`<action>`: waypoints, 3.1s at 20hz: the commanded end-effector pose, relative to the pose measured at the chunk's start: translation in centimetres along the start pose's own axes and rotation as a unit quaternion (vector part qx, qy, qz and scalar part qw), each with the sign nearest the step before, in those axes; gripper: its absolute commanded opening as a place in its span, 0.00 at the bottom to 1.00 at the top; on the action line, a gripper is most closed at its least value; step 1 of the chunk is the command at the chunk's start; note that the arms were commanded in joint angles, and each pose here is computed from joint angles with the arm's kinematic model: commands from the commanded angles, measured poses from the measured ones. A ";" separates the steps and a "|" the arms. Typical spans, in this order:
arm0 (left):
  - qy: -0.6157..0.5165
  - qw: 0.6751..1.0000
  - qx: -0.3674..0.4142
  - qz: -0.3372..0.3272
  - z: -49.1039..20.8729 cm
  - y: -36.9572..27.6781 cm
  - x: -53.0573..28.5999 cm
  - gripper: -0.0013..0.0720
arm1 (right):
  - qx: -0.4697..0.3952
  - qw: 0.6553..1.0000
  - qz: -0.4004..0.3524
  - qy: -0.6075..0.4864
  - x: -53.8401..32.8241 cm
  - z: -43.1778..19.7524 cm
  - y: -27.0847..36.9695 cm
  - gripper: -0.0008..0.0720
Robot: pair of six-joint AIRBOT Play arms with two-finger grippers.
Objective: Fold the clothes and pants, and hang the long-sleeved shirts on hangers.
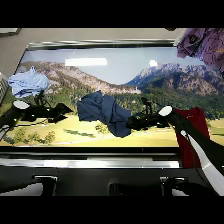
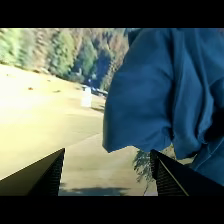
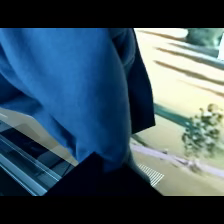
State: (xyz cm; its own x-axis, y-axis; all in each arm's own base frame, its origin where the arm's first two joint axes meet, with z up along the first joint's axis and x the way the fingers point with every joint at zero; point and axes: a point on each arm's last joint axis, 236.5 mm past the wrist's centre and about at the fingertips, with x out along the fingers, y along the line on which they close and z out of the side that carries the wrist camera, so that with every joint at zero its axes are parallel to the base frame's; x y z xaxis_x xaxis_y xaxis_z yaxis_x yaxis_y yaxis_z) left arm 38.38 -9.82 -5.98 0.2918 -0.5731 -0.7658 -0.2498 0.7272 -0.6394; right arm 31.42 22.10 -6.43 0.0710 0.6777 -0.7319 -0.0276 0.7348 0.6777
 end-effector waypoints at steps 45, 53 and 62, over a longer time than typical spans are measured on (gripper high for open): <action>-0.133 0.979 0.140 0.059 4.1 -4.7 -7.0 0.04 | -0.051 0.969 -0.143 -0.197 -10.2 22.0 4.6 0.05; -0.067 0.991 0.081 0.084 4.7 0.6 1.1 0.04 | 0.058 0.973 -0.081 -0.208 -2.7 25.5 0.4 0.30; -0.063 0.991 0.081 0.083 4.4 0.5 1.0 0.04 | 0.039 0.983 -0.155 -0.086 -17.9 15.7 -6.7 0.67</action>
State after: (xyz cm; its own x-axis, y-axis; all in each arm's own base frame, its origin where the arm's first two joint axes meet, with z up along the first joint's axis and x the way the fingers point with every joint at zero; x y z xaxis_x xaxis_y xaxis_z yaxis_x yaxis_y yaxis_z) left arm 42.73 -8.27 -6.62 0.3793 -0.3950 -0.8367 -0.1536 0.8649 -0.4779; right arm 49.68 8.87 2.34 0.2839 0.4249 -0.8596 0.0788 0.8831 0.4625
